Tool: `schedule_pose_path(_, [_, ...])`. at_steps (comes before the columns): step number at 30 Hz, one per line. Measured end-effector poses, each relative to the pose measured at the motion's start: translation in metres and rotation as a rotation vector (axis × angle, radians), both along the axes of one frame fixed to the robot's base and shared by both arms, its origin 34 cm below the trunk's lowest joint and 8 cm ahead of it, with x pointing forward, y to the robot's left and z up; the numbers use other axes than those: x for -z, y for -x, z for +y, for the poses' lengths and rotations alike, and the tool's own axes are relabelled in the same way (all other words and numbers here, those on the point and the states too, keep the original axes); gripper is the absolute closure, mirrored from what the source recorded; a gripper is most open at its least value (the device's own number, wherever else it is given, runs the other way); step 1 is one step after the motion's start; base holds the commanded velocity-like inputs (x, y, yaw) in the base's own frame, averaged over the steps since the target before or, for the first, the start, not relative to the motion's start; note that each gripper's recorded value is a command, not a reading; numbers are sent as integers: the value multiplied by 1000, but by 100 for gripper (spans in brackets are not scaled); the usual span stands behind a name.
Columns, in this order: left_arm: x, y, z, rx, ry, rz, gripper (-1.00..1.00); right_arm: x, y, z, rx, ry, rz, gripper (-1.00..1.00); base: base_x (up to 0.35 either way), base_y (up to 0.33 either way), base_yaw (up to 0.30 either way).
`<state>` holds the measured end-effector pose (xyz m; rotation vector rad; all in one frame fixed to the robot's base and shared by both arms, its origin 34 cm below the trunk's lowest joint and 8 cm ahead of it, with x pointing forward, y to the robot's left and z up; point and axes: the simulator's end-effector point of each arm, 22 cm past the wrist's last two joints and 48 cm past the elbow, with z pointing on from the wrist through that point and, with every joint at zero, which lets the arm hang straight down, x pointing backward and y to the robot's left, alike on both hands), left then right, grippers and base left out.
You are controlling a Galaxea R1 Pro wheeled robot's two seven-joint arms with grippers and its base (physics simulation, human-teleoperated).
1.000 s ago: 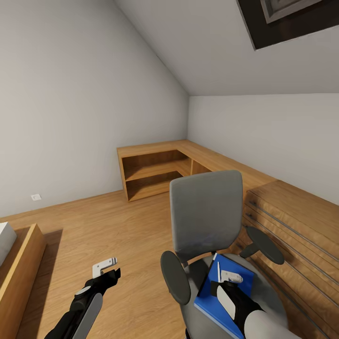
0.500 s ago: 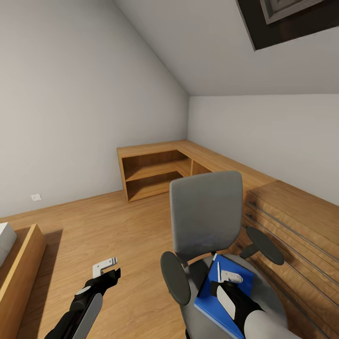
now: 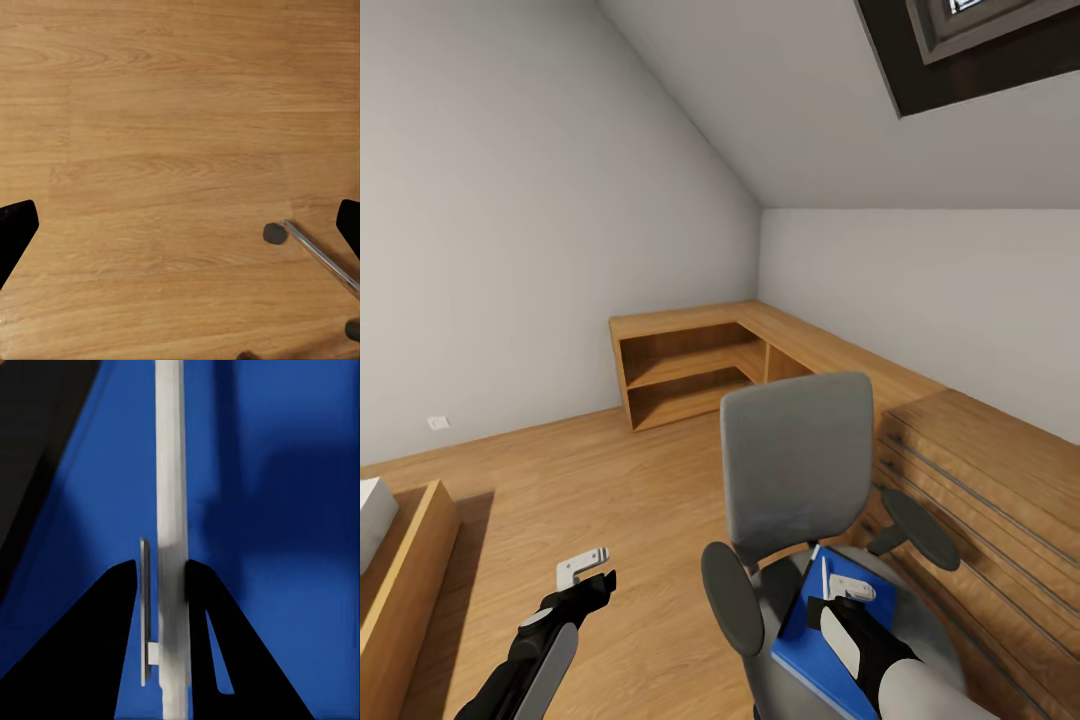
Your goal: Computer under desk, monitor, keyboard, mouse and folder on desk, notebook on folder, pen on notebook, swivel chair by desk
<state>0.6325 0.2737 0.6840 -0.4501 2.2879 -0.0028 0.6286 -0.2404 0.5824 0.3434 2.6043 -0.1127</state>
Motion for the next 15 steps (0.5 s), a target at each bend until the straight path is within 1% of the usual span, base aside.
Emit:
schedule_pose_path(11, [-18,-1,1,-1,-2,1,-100,-19,-1,1,0,-1,0,100,-2,0,0])
schedule_pose_path(13, [-22,-1,1,-1,-2,2,-100,-22,-1,1,-1,-1,0,100,-112,0,0])
schedule_pose_path(15, [-25,-1,1,-1,-2,2,-100,-25,-1,0,0,-1,1,100,-222,0,0])
